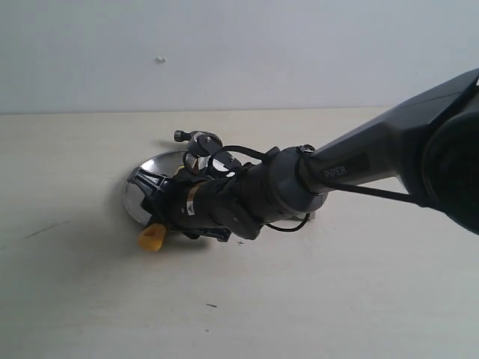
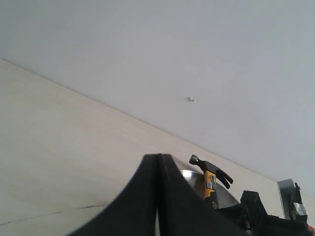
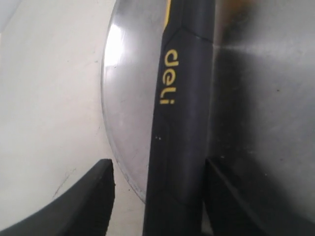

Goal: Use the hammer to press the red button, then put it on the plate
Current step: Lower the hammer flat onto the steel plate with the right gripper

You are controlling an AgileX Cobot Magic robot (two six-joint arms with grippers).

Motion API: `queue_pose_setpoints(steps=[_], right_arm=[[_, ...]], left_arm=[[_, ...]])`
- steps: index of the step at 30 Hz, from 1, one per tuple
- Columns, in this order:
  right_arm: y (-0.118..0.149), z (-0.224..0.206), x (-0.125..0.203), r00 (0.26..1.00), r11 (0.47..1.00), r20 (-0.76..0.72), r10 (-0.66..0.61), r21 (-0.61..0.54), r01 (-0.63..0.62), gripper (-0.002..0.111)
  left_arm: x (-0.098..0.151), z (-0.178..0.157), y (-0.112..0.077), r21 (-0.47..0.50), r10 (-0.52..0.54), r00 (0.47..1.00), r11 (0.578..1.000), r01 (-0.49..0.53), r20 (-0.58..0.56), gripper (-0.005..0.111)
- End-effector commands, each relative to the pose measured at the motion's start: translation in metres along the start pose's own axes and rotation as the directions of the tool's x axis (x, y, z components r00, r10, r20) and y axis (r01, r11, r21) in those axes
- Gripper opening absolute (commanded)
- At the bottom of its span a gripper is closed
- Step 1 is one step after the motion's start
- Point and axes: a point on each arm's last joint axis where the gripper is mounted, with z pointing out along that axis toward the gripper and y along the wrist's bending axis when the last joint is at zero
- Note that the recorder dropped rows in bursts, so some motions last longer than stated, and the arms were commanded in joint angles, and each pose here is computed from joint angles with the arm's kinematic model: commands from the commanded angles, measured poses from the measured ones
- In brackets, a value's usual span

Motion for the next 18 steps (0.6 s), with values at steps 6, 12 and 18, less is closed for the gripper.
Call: queue_pose_setpoints(steps=[6,12,18], right_arm=[[-0.005,-0.015,-0.014,0.995,0.985,-0.028,-0.101,0.136,0.104,0.054],[-0.006,-0.017,-0.018,0.993,0.981,-0.028,-0.119,0.152,0.122,0.054],[0.009,-0.031,-0.027,0.983,0.975,-0.01,-0.184,0.122,0.184,0.054]], left_arm=[[0.001,0.0,0.0,-0.001,-0.004,1.0,1.0,0.004,0.001,0.0],[0.001,0.0,0.0,-0.001,-0.004,1.0,1.0,0.004,0.001,0.0],[0.001,0.0,0.0,-0.001,-0.004,1.0,1.0,0.004,0.001,0.0]])
